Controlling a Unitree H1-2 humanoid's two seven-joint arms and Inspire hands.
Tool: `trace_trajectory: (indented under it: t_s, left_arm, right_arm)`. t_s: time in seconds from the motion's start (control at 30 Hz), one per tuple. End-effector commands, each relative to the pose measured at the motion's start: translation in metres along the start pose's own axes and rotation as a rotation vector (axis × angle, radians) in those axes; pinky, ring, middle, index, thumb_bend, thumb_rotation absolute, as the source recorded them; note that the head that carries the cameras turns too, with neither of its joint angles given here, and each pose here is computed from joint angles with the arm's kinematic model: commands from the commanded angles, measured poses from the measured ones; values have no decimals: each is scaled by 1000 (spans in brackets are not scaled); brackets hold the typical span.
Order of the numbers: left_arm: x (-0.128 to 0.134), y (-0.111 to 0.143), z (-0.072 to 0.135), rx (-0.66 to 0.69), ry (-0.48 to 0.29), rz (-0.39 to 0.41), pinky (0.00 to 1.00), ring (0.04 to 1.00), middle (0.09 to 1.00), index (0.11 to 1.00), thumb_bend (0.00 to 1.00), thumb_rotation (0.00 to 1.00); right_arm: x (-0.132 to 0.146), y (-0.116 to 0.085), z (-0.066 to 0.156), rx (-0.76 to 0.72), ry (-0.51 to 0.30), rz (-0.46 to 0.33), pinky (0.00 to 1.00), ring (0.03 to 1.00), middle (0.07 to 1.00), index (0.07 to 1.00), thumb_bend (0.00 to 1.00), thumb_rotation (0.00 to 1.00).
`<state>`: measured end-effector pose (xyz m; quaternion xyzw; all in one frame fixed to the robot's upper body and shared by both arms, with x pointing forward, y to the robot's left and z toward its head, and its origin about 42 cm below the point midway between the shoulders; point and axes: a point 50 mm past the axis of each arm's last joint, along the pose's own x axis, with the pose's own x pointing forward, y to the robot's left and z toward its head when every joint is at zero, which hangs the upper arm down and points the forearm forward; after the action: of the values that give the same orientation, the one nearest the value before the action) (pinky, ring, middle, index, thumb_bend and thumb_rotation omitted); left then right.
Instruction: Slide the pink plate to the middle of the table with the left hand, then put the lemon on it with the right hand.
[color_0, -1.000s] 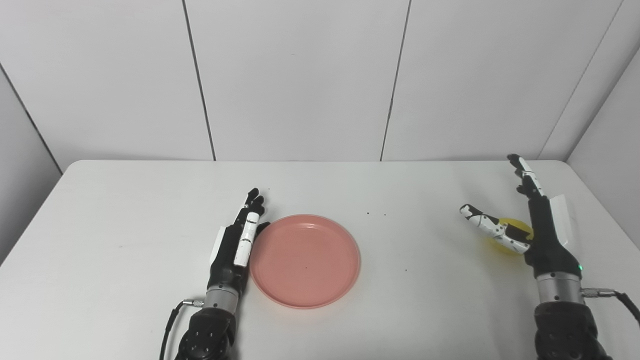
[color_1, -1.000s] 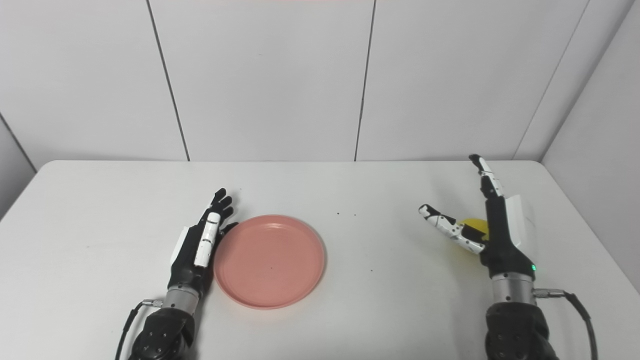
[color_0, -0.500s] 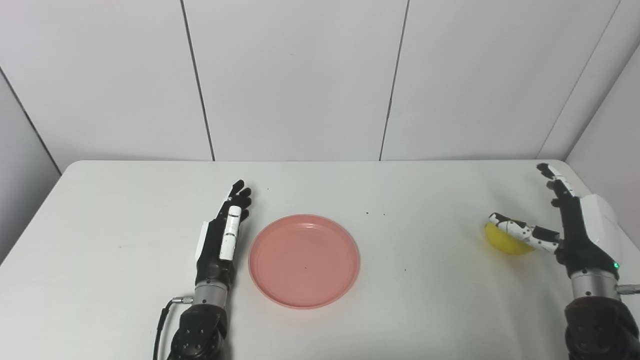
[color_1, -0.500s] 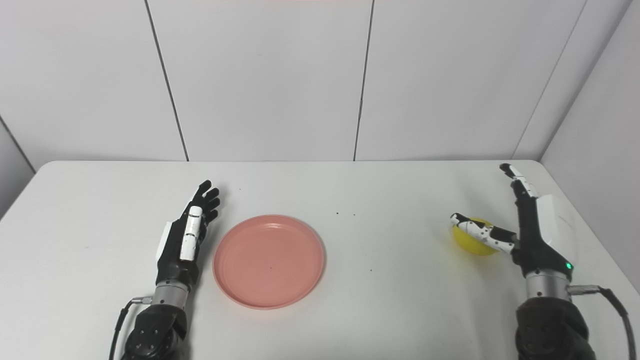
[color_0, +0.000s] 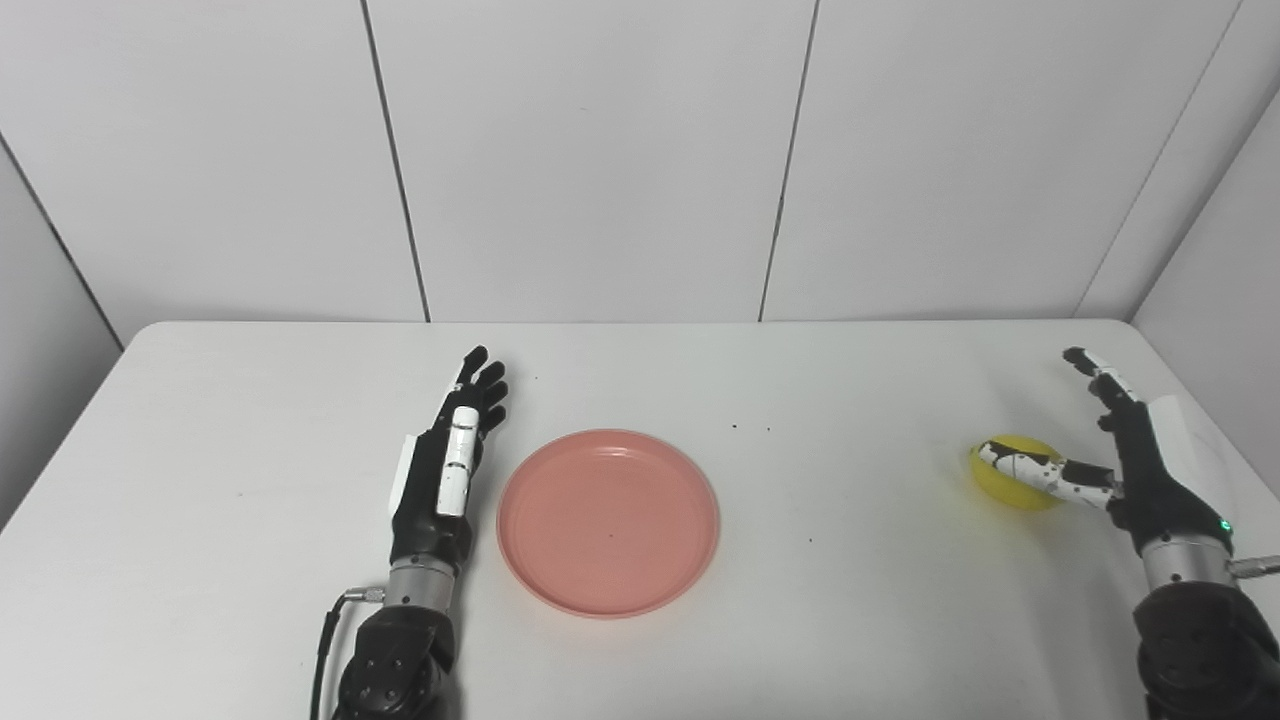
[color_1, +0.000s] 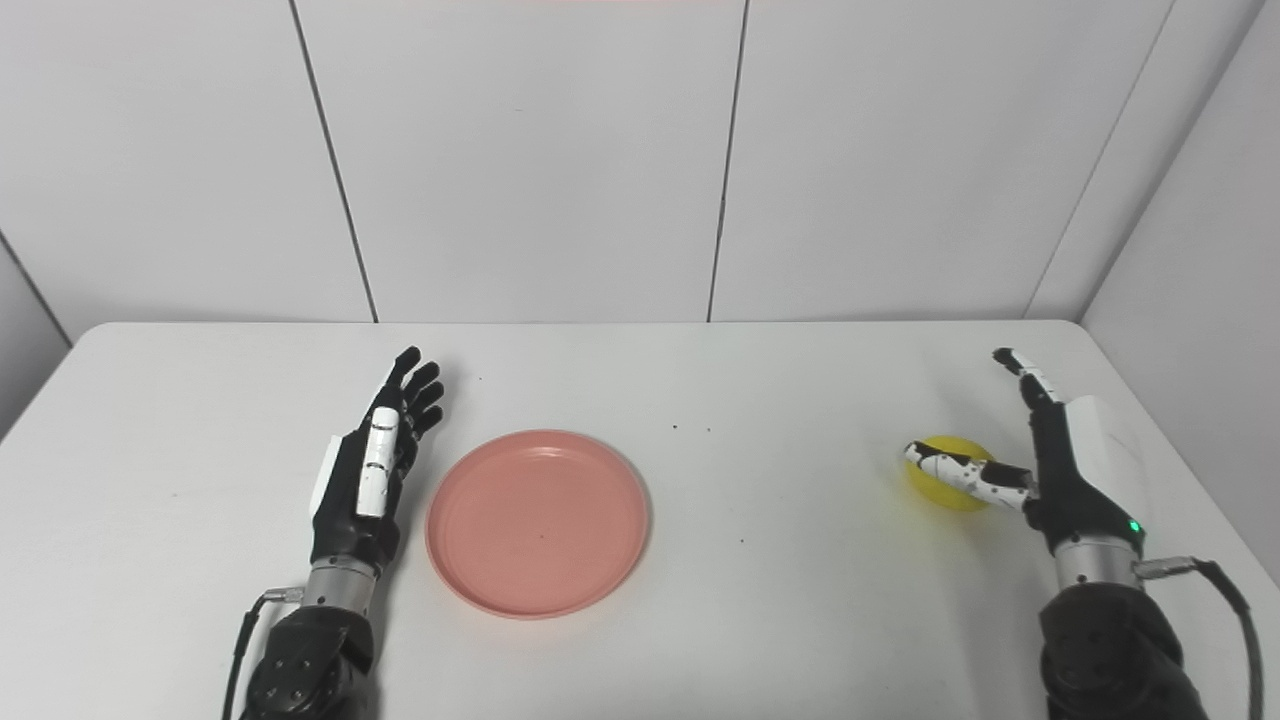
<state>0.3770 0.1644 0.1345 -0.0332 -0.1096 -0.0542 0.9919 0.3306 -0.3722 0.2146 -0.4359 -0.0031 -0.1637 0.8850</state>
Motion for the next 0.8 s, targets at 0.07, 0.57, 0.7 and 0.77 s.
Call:
trace_trajectory:
  t_s: [0.07, 0.57, 0.7, 0.77]
  left_arm:
    - [7, 2, 6, -12, -35, -16, 921, 921, 920, 912, 512, 1000]
    - [8, 14, 7, -8, -26, -50, 927, 926, 925, 921, 476, 1000]
    - [8, 15, 7, -16, -26, -56, 931, 927, 927, 924, 472, 1000]
    - [7, 16, 7, -15, -27, -58, 927, 924, 925, 922, 476, 1000]
  right_arm:
    - [13, -16, 7, -10, 3, -3, 774, 864, 881, 861, 911, 333]
    - [24, 6, 17, -9, 57, 144, 801, 870, 876, 854, 931, 210]
    - [27, 12, 21, -32, 55, 163, 779, 862, 870, 853, 922, 214]
    - [29, 15, 22, -40, 54, 171, 792, 872, 877, 853, 899, 205]
